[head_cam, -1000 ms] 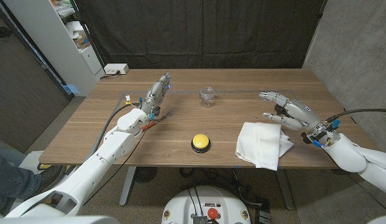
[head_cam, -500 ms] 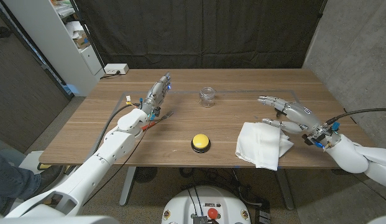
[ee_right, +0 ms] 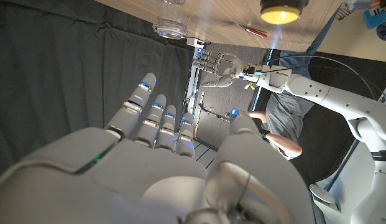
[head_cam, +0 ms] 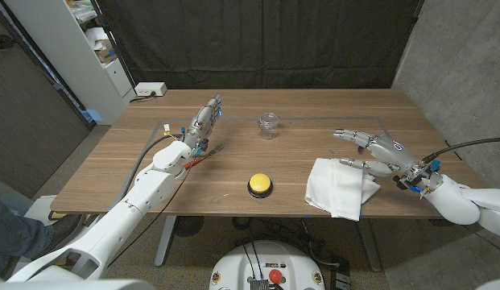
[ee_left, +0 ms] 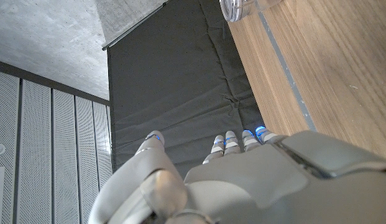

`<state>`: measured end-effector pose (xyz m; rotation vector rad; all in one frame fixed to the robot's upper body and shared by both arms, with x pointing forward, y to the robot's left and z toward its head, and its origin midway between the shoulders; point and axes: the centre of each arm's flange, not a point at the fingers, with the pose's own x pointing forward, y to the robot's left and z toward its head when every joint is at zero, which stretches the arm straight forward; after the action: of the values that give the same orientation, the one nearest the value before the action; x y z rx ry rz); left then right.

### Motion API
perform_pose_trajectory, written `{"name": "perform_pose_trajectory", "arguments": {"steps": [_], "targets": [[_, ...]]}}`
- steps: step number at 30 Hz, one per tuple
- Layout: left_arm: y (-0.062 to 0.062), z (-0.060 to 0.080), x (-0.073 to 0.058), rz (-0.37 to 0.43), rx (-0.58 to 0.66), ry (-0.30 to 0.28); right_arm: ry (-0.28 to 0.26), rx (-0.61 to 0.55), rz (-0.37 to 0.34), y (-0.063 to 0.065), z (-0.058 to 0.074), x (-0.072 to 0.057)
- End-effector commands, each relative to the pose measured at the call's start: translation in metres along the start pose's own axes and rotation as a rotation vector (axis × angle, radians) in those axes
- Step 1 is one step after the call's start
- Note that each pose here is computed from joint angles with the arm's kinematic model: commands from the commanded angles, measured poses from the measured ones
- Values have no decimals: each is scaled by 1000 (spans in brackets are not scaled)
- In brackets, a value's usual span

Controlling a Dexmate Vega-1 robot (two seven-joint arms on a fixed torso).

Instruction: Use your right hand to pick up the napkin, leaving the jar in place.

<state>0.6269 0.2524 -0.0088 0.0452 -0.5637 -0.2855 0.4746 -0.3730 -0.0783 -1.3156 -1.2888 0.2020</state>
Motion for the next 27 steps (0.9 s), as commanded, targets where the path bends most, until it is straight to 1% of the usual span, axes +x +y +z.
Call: {"name": "perform_pose_trajectory", "arguments": {"steps": [1,5,15,19,23,27], "targets": [[-2,1,1,-4,1,1,3,-27,43,0,-4,-8],[-2,1,3,-5,0,3,2,-39,66,1,-4,-11],[-1,1,5,-7,5,13,-7,-92,79,10,-8,-20],[1,1,8,-10,2,10,-3,-102,81,12,-8,-21],[1,2,10,-15,5,5,-15,-125,101,13,-6,-21],[3,1,11,-17,1,8,-11,-134,114,15,-7,-22]]}}
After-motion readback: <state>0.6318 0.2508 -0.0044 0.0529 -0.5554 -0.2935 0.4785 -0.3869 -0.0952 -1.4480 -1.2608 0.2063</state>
